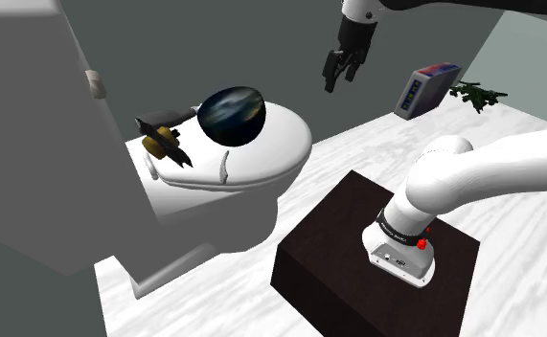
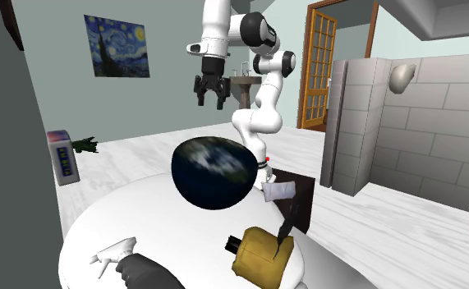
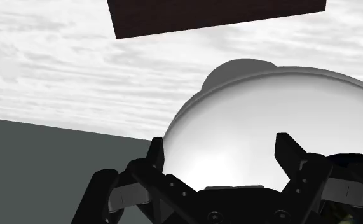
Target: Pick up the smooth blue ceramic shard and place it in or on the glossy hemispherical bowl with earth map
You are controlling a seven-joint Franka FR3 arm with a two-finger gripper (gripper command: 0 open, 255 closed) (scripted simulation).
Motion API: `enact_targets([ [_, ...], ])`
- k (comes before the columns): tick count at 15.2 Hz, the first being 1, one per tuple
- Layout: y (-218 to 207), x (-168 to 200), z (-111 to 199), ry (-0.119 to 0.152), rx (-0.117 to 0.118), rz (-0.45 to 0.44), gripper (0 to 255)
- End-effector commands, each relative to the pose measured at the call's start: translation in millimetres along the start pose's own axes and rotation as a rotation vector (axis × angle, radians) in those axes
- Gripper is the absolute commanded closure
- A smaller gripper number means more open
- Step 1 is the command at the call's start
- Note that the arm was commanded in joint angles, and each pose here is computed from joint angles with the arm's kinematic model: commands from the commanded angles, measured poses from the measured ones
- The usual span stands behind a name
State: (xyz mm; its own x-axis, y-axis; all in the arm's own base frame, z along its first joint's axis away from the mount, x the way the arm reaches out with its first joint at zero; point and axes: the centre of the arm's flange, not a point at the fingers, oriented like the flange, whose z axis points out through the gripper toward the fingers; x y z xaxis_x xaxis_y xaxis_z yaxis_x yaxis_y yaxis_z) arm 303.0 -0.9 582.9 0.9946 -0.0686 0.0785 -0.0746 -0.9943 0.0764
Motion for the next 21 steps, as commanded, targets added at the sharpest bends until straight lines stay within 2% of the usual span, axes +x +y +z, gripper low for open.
enact_targets([
  [1,0,0,0,0.0,0.0,0.0,0],
  [11,-104,-5,55,0.024,0.104,0.186,0],
  [21,-213,10,99,0.048,0.209,0.373,0],
])
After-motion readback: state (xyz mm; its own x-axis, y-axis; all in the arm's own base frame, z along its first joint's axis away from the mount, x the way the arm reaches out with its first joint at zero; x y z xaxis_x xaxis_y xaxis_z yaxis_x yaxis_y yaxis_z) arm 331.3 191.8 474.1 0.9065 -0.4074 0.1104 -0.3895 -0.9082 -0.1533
